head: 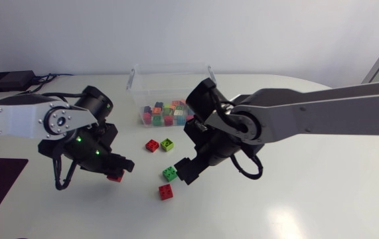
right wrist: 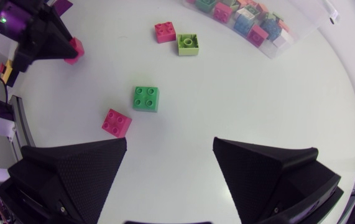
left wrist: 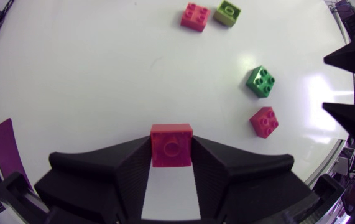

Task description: Place the duplo bricks in the container

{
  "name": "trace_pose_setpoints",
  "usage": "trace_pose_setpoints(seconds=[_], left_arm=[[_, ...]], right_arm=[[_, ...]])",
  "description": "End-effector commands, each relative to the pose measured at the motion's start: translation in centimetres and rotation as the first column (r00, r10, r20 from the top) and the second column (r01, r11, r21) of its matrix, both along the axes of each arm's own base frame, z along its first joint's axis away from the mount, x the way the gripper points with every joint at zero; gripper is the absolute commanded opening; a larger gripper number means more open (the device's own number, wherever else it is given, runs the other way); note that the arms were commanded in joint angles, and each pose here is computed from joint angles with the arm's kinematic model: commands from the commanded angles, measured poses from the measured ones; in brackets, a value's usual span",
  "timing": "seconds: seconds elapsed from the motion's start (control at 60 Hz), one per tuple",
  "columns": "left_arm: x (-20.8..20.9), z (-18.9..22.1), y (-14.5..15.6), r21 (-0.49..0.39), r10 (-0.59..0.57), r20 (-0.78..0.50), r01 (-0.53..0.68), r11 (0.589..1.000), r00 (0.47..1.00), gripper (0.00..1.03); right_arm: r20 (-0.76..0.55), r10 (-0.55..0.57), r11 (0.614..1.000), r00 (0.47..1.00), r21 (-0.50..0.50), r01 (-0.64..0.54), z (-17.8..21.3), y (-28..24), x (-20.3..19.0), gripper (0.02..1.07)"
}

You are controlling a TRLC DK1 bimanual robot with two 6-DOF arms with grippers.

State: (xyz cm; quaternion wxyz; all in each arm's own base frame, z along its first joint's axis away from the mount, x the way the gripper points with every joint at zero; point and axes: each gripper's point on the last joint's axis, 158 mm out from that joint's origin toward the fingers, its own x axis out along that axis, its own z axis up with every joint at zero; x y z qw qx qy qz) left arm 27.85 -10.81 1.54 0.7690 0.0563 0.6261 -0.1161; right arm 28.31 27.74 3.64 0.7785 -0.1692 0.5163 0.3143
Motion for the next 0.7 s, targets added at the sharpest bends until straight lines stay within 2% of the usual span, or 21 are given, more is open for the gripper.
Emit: trace_pose_setpoints(seconds=[0.0,0.167,0.267,0.533,0.683], left_arm=[[2.3,3.8,-0.3,-0.044,0.020,0.116,-0.015,0.999,0.993,0.20],[4.7,8.0,-0.8,-0.091,0.027,0.264,-0.003,0.996,0.964,0.20],[6.8,11.4,-0.8,-0.124,0.046,0.376,0.001,0.992,0.925,0.20],[11.1,15.6,-0.9,-0.161,0.083,0.502,-0.001,0.987,0.861,0.20],[13.0,17.3,-0.8,-0.175,0.101,0.553,-0.003,0.985,0.827,0.20]], right_arm=[[-0.039,0.000,0.999,0.999,-0.036,-0.002,-1.4,0.9,-0.2,1.02],[-0.077,0.037,0.996,0.996,-0.078,-0.043,-2.3,2.5,-0.3,1.02],[-0.082,0.062,0.994,0.995,-0.084,-0.069,-2.7,3.7,-0.4,1.02],[-0.170,0.077,0.979,0.983,-0.172,-0.106,-5.3,4.7,-0.6,1.02],[-0.167,0.076,0.978,0.983,-0.179,-0.106,-5.8,5.1,0.1,0.98]])
